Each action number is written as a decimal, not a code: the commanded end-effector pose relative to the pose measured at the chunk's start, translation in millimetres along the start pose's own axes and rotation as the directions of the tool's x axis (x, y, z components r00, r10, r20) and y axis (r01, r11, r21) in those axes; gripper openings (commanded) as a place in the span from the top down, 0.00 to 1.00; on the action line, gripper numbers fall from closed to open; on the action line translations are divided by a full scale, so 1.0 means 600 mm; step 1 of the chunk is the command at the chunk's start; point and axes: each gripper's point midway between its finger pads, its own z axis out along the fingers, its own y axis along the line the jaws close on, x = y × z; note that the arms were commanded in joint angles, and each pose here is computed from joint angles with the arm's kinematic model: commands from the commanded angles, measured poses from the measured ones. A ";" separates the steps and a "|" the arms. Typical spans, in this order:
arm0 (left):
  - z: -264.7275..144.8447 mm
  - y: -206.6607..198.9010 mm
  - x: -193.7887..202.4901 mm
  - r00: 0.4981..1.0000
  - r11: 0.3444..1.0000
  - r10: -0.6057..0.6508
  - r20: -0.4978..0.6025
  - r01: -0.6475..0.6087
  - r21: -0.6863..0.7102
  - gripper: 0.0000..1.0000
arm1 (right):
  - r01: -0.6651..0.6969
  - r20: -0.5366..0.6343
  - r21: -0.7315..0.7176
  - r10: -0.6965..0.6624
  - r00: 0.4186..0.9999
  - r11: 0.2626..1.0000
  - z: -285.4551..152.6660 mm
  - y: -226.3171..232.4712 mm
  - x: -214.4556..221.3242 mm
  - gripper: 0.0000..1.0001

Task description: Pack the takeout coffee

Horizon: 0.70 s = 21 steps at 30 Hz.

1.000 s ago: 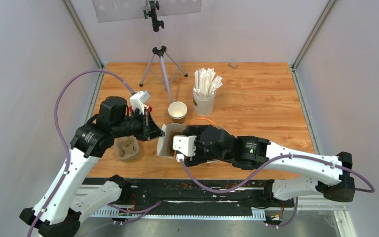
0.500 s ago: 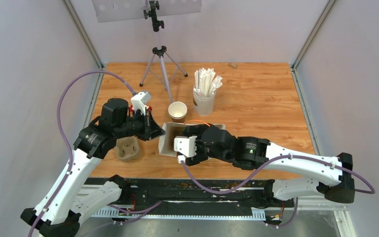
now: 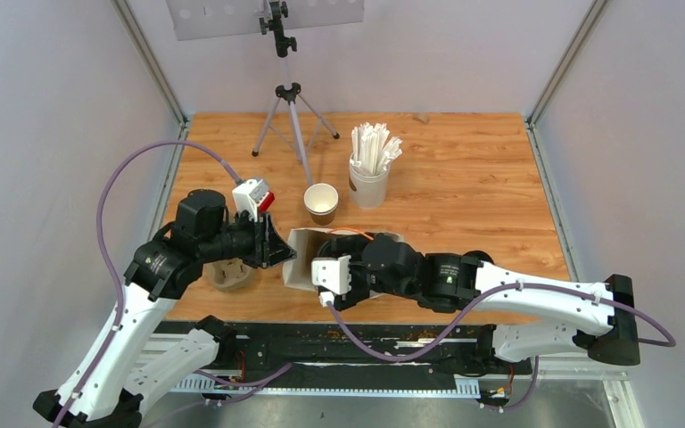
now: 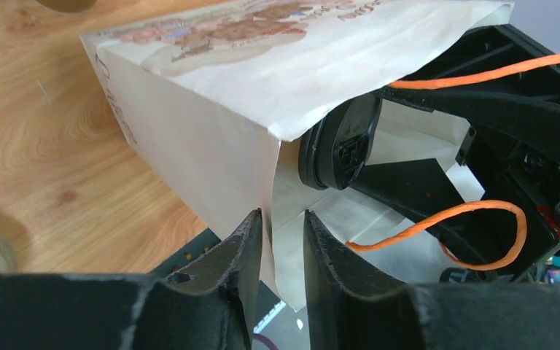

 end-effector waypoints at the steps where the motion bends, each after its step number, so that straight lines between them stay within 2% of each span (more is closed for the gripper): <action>1: -0.011 -0.006 0.028 0.999 0.999 -0.008 -0.052 0.010 0.030 0.62 | -0.006 0.050 0.021 0.005 0.999 1.000 0.007 0.005 -0.019 0.32; 7: -0.013 -0.008 0.048 0.997 0.998 -0.043 -0.069 0.047 0.046 0.55 | 0.002 0.038 0.032 -0.003 0.999 0.999 0.013 0.021 -0.007 0.32; 11: -0.008 -0.005 0.050 0.996 0.998 -0.045 -0.074 0.048 0.048 0.55 | -0.006 0.026 0.035 0.005 1.000 0.999 0.012 0.023 -0.001 0.32; 21: -0.003 -0.011 0.047 0.996 0.997 -0.011 -0.084 0.017 0.079 0.84 | 0.026 0.031 0.046 -0.028 0.999 0.999 0.023 0.012 -0.017 0.32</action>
